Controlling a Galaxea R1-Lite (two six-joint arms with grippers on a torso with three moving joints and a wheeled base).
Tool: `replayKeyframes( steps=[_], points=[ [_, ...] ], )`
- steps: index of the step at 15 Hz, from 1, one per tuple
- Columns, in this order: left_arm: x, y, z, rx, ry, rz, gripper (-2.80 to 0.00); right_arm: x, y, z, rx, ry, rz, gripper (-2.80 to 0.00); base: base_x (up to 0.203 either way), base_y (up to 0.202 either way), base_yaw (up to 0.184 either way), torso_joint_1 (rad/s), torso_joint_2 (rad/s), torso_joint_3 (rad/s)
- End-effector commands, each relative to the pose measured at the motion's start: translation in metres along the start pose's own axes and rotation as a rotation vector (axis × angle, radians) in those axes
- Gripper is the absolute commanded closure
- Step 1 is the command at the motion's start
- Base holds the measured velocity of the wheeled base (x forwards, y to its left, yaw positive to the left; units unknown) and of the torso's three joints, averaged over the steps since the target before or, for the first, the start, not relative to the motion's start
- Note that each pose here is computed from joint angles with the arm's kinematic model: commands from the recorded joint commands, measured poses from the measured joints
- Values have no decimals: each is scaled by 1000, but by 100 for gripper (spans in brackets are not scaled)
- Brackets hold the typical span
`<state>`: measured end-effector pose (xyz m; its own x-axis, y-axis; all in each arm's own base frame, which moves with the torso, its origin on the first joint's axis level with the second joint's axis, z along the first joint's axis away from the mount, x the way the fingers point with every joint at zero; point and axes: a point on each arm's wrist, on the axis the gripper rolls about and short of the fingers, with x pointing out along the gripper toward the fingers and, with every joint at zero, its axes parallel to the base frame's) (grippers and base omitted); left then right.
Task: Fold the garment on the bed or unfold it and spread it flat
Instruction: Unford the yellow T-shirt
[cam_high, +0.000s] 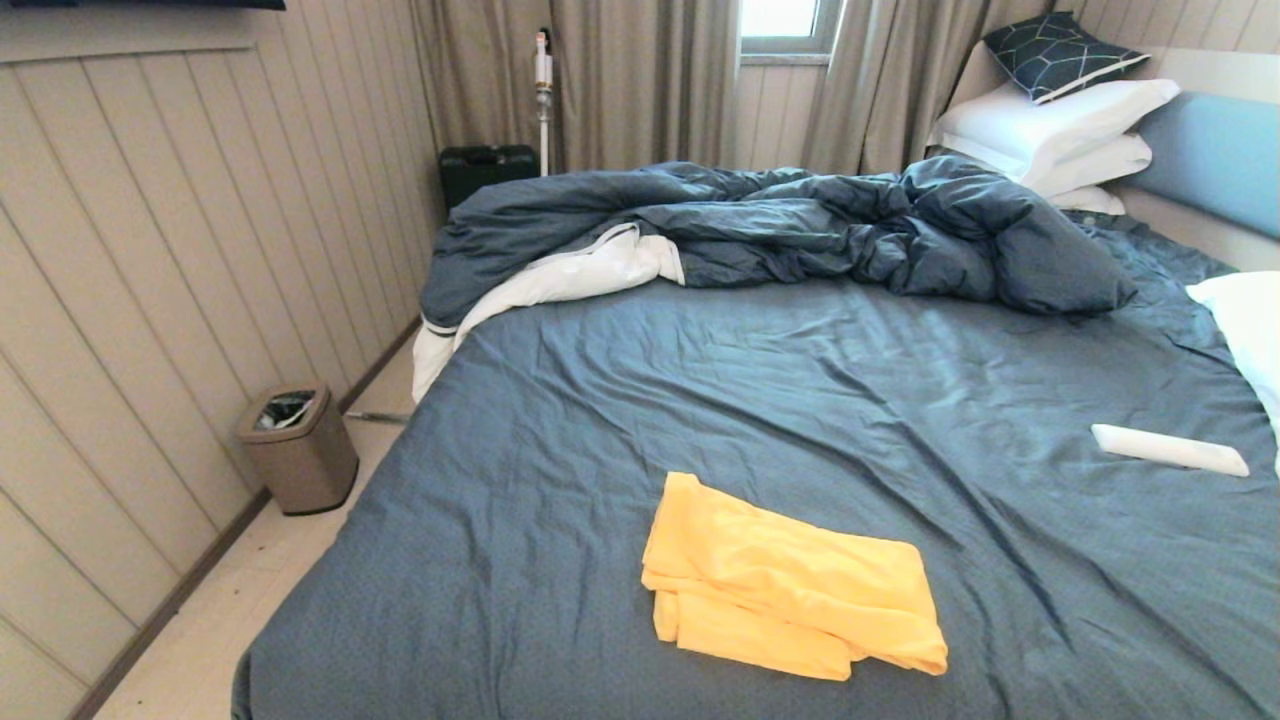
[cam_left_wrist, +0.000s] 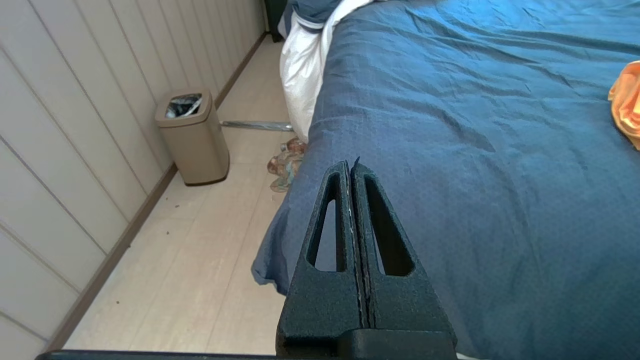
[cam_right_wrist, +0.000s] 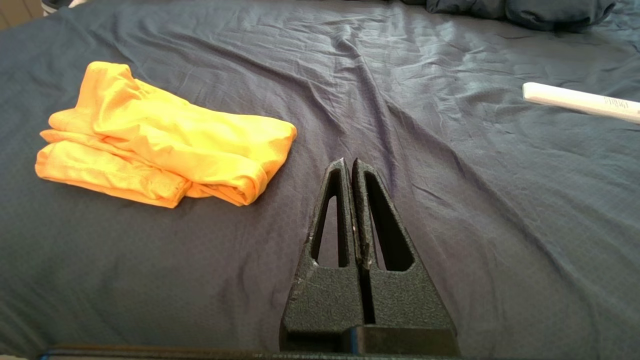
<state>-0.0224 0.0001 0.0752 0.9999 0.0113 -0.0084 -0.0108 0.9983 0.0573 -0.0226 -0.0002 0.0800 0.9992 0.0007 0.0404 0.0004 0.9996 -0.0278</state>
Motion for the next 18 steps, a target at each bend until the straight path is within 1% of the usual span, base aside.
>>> replayKeyframes(
  steps=[1,2,5,6,7,9,12,13,16,18],
  points=[
    [0,0,0,1,1,-1,0,0,0,0,-4,1,-1,0,0,0,0,0,0,0],
    [0,0,0,1,1,-1,0,0,0,-1,-10,14,0,0,0,0,0,0,0,0],
    [0,0,0,-16,-2,1,0,5,0,-3,-12,128,3,0,0,0,0,0,0,0],
    [0,0,0,-16,-2,1,0,6,0,10,-12,122,5,0,0,0,0,0,0,0],
    [0,0,0,-16,-2,1,0,8,-1,29,-12,123,5,0,0,0,0,0,0,0],
    [0,0,0,-16,-2,1,0,24,-2,81,-8,135,8,0,0,0,0,0,0,0],
    [0,0,0,-11,1,1,0,74,-4,154,-3,188,9,0,0,0,0,0,0,0],
    [0,0,0,-8,2,-1,0,97,-4,172,2,221,15,0,0,0,0,0,0,0],
    [0,0,0,-8,1,-1,0,172,5,205,42,350,72,0,0,0,0,0,0,0],
    [0,0,0,-9,0,1,0,221,24,209,71,491,133,0,0,0,0,0,0,0]
  ],
)
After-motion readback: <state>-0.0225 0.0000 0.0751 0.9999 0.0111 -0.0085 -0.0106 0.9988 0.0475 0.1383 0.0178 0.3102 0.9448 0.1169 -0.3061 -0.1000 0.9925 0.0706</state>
